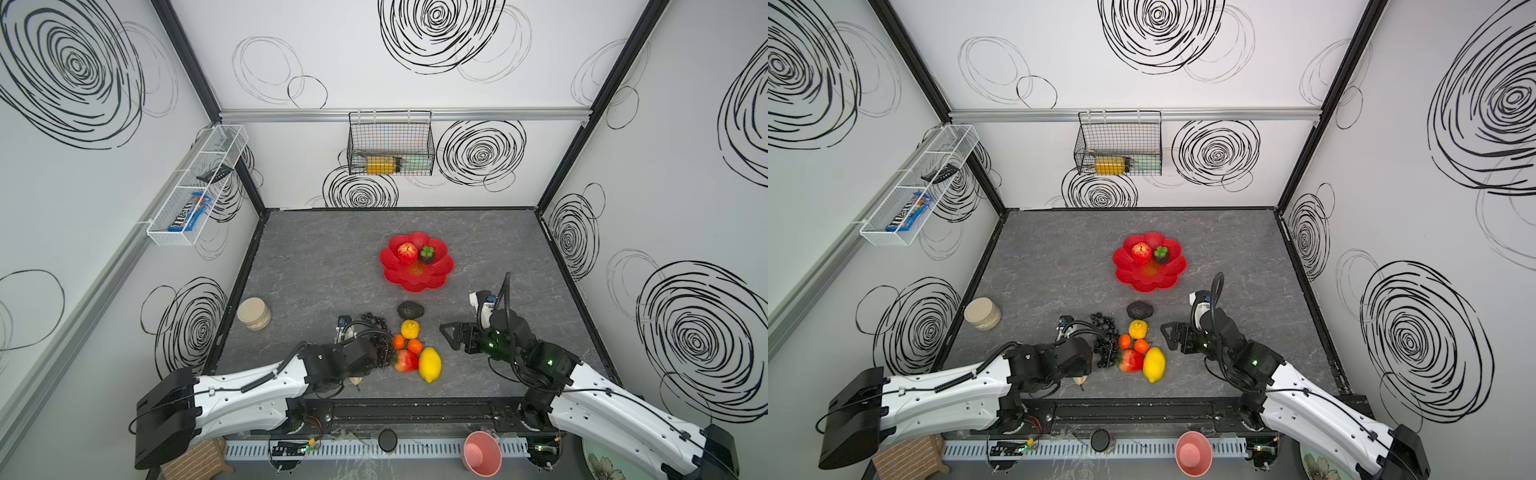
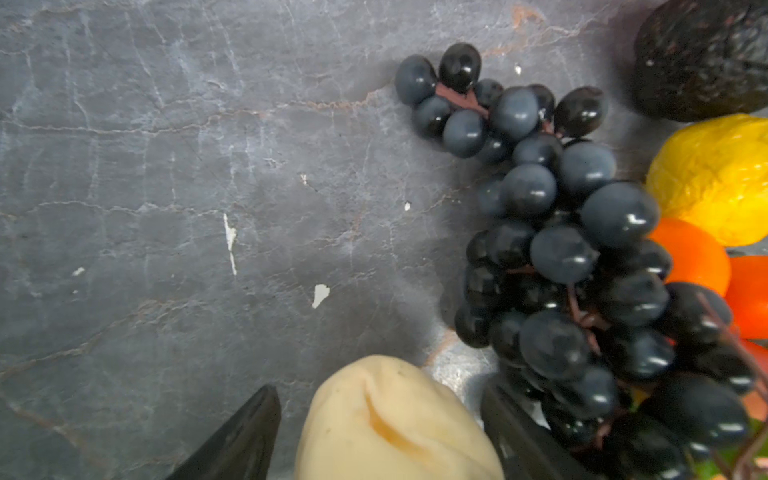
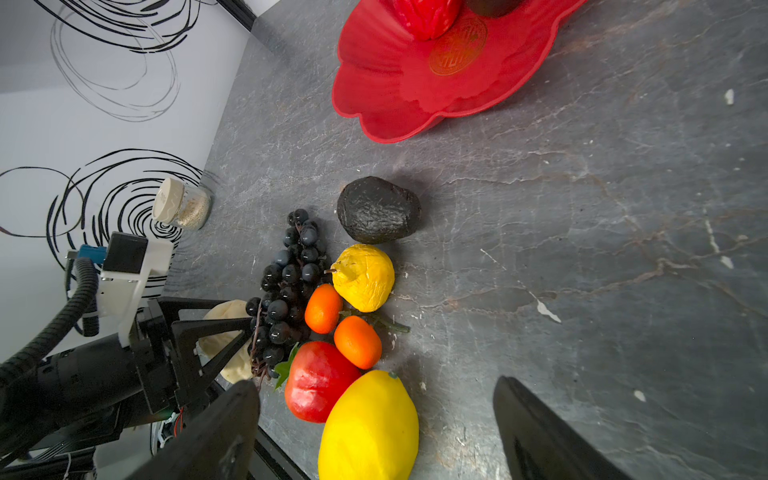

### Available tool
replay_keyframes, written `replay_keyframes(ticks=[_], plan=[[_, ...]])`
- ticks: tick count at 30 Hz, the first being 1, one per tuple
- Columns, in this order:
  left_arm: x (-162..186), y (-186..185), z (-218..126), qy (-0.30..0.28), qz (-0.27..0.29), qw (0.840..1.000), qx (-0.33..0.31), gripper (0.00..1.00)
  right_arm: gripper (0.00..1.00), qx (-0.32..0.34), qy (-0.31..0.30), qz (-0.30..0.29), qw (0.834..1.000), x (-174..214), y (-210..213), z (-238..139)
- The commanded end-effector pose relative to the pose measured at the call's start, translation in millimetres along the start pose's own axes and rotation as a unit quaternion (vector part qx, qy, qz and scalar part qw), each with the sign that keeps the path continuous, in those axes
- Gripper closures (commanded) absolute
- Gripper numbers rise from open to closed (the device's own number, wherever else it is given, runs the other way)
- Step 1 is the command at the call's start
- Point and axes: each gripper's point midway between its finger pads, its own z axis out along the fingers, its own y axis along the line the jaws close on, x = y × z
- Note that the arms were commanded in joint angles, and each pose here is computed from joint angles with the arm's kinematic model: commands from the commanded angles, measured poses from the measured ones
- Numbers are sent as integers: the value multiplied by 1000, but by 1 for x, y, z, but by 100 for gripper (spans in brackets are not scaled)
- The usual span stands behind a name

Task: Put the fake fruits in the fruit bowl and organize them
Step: 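Close the left gripper on the pale cream pear and lift it, then bring the pale pear toward the right gripper while right gripper reaches for it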

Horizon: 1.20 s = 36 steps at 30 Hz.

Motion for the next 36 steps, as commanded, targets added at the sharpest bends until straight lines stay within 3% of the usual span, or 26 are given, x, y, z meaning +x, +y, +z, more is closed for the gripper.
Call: replay_keyframes(ticks=[1, 12, 20, 26, 31, 36], plan=[[-1, -2, 2, -7, -5, 1000, 4, 24, 8, -5, -11, 3, 1000, -4, 4, -1], [-21, -4, -14, -54, -25, 998, 22, 34, 8, -6, -12, 4, 1000, -5, 5, -4], [-80, -33, -75, -149, -53, 982, 101, 35, 8, -38, -14, 3, 999, -11, 22, -9], [-125, -63, -121, -212, -107, 953, 189, 34, 9, -94, -23, 8, 995, -17, 48, -13], [-143, -92, -131, -216, -183, 915, 288, 35, 12, -145, -41, 14, 989, -22, 70, -20], [-152, -105, -128, -211, -260, 880, 336, 34, 16, -184, -45, 21, 982, -20, 86, -23]])
